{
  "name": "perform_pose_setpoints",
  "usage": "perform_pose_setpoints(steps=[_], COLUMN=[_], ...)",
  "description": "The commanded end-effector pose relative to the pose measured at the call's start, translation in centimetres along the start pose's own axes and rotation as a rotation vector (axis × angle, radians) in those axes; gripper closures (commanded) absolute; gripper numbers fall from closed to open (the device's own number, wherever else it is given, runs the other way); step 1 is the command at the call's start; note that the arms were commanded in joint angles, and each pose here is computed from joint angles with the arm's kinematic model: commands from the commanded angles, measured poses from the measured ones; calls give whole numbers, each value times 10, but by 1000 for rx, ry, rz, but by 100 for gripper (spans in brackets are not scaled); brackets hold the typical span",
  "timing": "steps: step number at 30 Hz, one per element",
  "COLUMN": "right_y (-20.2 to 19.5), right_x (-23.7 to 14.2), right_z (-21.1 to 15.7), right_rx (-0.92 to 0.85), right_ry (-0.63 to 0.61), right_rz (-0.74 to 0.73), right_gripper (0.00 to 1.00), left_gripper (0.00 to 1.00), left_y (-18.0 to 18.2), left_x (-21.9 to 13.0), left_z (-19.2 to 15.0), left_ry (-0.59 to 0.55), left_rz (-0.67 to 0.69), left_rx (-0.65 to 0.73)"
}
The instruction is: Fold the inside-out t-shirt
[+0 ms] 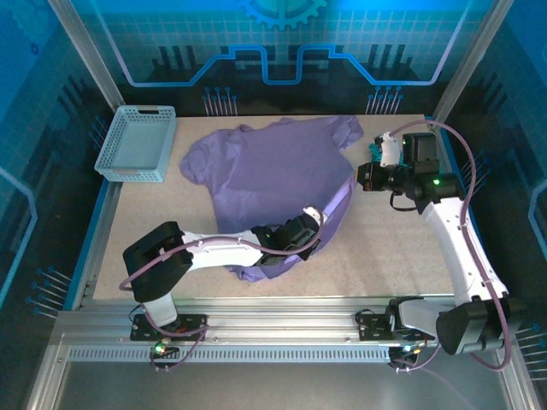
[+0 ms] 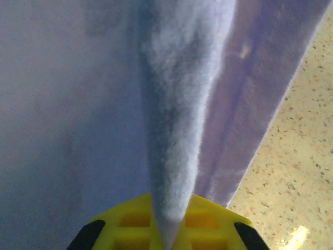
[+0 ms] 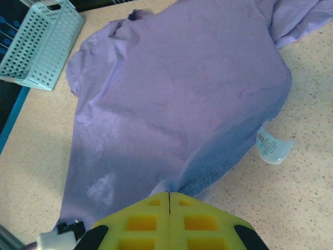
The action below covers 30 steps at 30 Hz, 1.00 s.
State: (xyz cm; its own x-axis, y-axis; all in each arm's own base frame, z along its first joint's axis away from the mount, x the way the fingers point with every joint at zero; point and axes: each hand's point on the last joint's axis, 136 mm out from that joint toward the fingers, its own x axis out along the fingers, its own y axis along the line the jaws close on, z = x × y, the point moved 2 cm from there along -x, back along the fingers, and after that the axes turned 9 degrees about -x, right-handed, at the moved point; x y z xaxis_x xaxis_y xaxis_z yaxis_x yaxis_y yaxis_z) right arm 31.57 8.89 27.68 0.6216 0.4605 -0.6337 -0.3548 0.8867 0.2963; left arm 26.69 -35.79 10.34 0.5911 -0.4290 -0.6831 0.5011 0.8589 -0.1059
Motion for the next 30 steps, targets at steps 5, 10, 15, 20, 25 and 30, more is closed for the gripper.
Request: perform_pose_setpoints(steps=[5,10,15,20,25,30], right_y=[-62,46,125,164,158,117], right_x=[-26,-23,10,70,121,152], right_z=[-21,-35,-99,-147,-157,-141], right_rx=[23,-334,-638,-827,-844,-743], right_ry=[48,-161,-218,-236,-228,-242], right_rz=[-399,10,246,261,169,-11], right_gripper=[50,34,40,55,61,68], left_gripper=[100,100,100,100,100,100], left_y=[12,25,36,42,48,53], left_x=[-60,-96,-118,-139,-152,-164], left_z=[57,82,107,125,127,126], left_ry=[-87,-53,-16,-14,-3,-10], left_rz=[-171,-256,-326,-350,-344,-345], left_rx=[-134,-244,-326,-328,-331,-319])
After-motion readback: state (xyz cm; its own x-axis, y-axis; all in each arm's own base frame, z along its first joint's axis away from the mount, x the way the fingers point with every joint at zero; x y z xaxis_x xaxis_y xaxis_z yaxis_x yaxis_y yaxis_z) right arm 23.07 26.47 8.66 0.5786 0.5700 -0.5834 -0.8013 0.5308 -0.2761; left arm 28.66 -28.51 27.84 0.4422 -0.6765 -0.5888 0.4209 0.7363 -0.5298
